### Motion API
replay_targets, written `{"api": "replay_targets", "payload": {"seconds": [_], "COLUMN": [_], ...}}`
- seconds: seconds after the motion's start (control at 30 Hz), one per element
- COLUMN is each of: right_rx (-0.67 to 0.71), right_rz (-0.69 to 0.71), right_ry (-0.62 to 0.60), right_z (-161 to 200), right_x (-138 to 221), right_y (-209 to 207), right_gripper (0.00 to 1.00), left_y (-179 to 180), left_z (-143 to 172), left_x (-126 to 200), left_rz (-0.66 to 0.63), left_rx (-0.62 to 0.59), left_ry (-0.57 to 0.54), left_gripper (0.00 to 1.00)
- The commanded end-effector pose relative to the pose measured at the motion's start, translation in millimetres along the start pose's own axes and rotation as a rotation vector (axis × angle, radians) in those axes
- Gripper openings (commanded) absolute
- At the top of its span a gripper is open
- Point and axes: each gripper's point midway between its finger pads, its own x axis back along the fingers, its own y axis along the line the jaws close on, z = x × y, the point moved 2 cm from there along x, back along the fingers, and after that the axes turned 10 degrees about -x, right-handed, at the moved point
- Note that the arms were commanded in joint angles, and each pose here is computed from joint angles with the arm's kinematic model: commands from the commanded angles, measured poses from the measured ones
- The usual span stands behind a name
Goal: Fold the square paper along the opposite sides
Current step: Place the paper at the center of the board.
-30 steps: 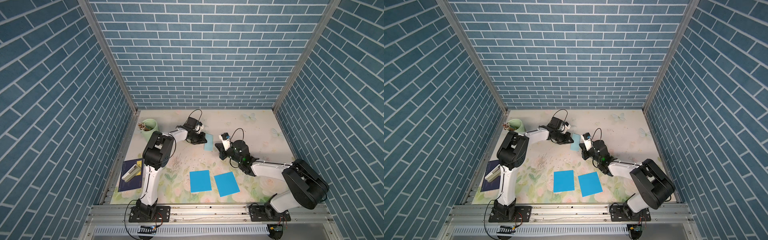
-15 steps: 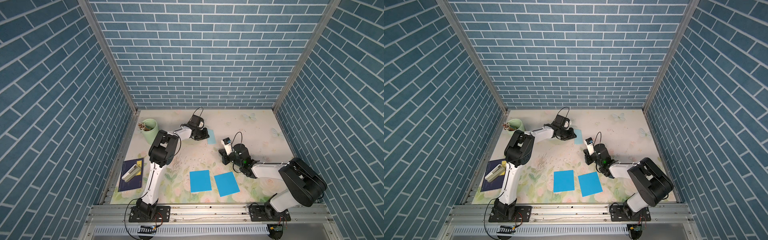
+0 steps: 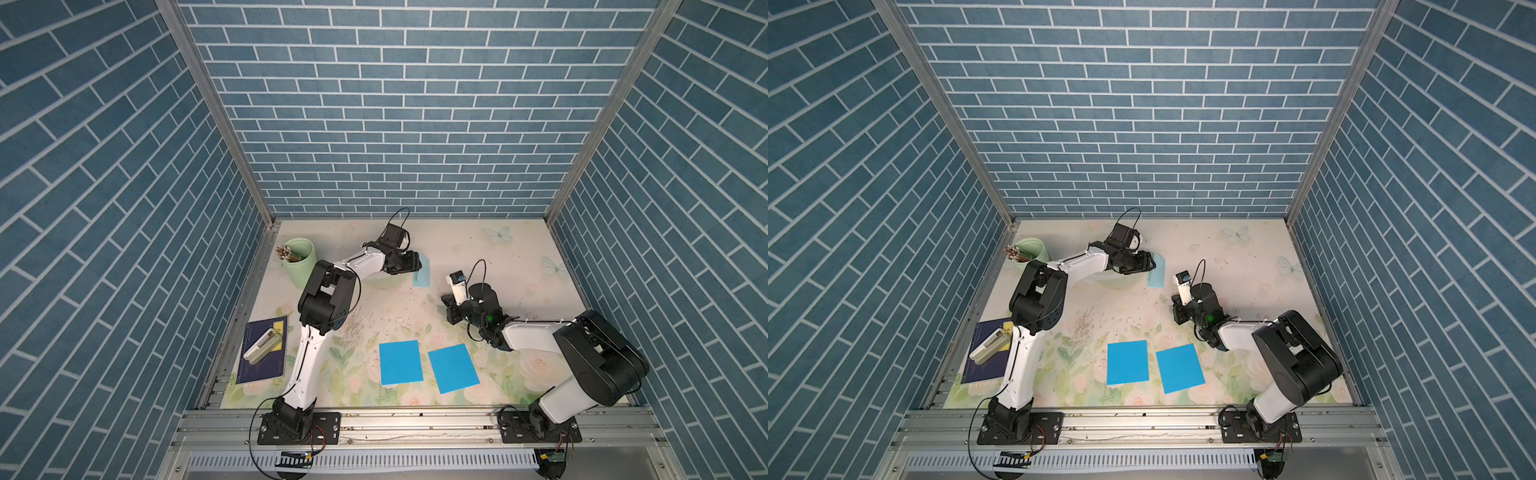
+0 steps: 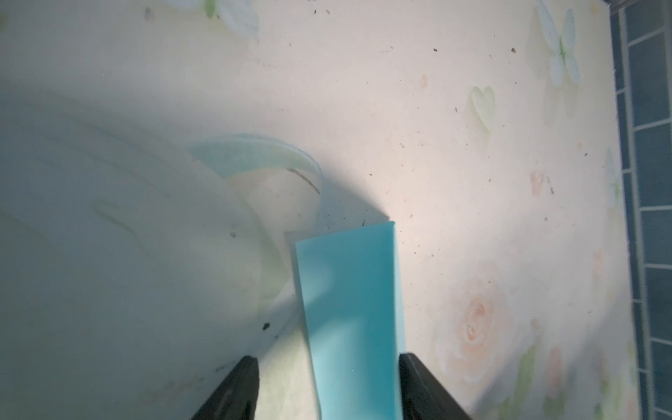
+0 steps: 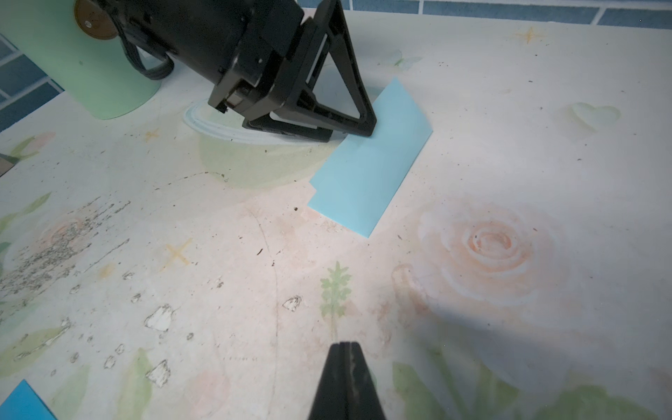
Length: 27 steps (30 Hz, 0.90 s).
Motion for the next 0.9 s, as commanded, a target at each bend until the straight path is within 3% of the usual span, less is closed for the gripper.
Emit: {"api": "replay_targets", "payload": {"seconds": [0.0,0.17,0.27,0.37,0.53,0.73,0.87], "right_rx": [-0.027,-0.059,-0.119,-0.172,-0.224,-0.290,-0.327], "right_rz": [0.019,0.000,-0.044,-0.076,-0.088,-0.089,-0.093], "right_ry": [-0.010,-0.049,-0.084,-0.100,-0.106,-0.081,-0.047], "right_z": [-8,-24,-44,-65,-87,-97,-102], "right_x": [-6,-12,-20,-32,-52,-71,-82], "right_y": [-4,-7,-13,-21,-33,-45,-54], "right_gripper": [0.00,0.00,0.00,0.00,0.00,0.00,0.00], "left_y": [6,-30,-64,-85,-99,-87,-75], "left_z": [1,-25,-36,-37,-43,-20,1], "left_x": [2,25,40,46,60,30,8], "left_rz": [-0.060,0.012,0.090,0.125,0.098,0.082,0.074], "left_rx": [-0.031,-0.100,-0.175,-0.220,-0.283,-0.259,-0.241], "left_ry": [0.009,-0.122,-0.230,-0.287,-0.358,-0.272,-0.207], "left_gripper": [0.68,0.57,0.44,0.23,0.12,0.00,0.00]}}
